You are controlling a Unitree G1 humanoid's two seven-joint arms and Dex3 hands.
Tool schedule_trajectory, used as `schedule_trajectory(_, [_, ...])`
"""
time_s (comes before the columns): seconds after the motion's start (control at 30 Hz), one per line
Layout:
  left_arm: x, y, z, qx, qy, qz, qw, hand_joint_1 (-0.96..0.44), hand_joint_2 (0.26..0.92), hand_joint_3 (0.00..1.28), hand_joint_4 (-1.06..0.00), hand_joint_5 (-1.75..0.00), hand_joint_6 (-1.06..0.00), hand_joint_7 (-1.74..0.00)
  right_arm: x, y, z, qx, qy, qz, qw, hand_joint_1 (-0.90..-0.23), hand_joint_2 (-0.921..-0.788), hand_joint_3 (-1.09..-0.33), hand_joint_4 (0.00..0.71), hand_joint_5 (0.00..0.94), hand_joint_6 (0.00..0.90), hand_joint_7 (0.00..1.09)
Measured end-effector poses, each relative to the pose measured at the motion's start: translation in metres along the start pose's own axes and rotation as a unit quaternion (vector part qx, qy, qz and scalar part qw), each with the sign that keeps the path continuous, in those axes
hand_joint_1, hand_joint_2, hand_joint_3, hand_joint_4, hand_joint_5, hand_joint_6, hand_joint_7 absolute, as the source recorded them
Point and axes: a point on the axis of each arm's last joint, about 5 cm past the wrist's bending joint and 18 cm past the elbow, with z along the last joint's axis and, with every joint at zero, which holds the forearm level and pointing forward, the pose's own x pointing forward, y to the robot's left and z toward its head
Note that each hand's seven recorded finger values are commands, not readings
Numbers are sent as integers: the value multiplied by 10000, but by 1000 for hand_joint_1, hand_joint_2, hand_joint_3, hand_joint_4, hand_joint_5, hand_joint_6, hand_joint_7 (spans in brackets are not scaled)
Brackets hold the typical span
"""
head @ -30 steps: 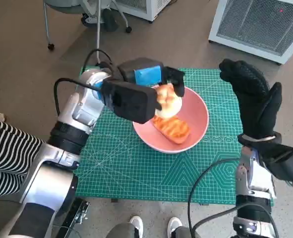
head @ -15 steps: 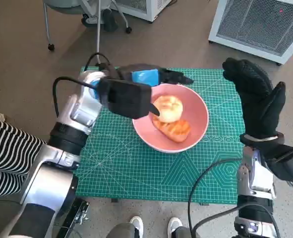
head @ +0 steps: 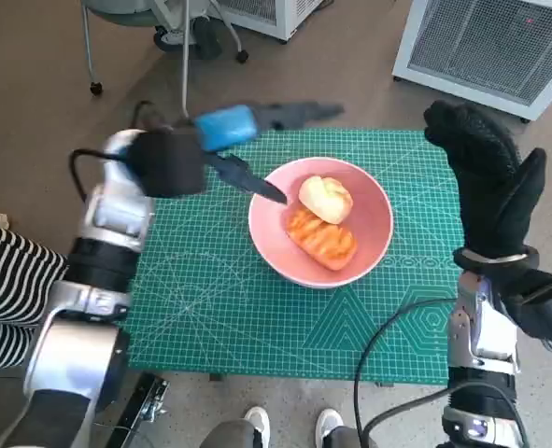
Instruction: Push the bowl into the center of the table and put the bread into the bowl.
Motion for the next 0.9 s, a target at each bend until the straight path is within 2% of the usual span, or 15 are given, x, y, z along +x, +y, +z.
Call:
schedule_trajectory(0.17, [-83, -217, -118, -910, -922, 916, 9873, -614, 919, 159, -43, -19, -184, -28, 86, 20, 63, -110, -82, 34, 9999, -734, -921, -691, 167, 1, 89, 381])
schedule_trajectory(0.3, [-90, -421, -151, -1284, -1309, 1532, 9710, -664, 921, 272, -70, -34, -200, -51, 162, 41, 105, -99, -187, 56, 9998, -738, -921, -687, 168, 1, 93, 382])
schedule_trajectory(0.33, [-86, -467, -151, -1356, -1376, 1662, 9670, -670, 921, 288, -70, -42, -166, -128, 175, 46, 113, -96, -209, 57, 9997, -737, -921, -686, 168, 1, 93, 382])
schedule_trajectory(0.37, [-80, -508, -151, -1421, -1427, 1777, 9633, -681, 921, 319, -69, -61, -85, -317, 186, 50, 119, -96, -226, 59, 9997, -735, -921, -685, 168, 1, 94, 382])
schedule_trajectory(0.4, [-74, -546, -151, -1475, -1482, 1880, 9597, -689, 921, 341, -72, -71, -54, -392, 195, 53, 123, -95, -240, 60, 9996, -732, -921, -686, 168, 1, 94, 382])
schedule_trajectory(0.5, [-65, -629, -147, -1575, -1578, 2115, 9516, -690, 921, 381, -67, -82, -17, -474, 214, 65, 128, -108, -260, 78, 9996, -729, -921, -686, 169, 1, 95, 381])
schedule_trajectory(0.63, [-77, -678, -159, -1552, -1583, 2257, 9486, -688, 921, 424, -39, -75, -4, -458, 228, 72, 120, -164, -258, 112, 9995, -727, -921, -686, 168, 1, 94, 380])
schedule_trajectory(0.9, [-118, -745, -227, -1505, -1550, 2360, 9474, -690, 921, 458, -2, -13, 1, -300, 224, 56, 62, -216, -178, 93, 9996, -729, -921, -685, 169, 1, 93, 379])
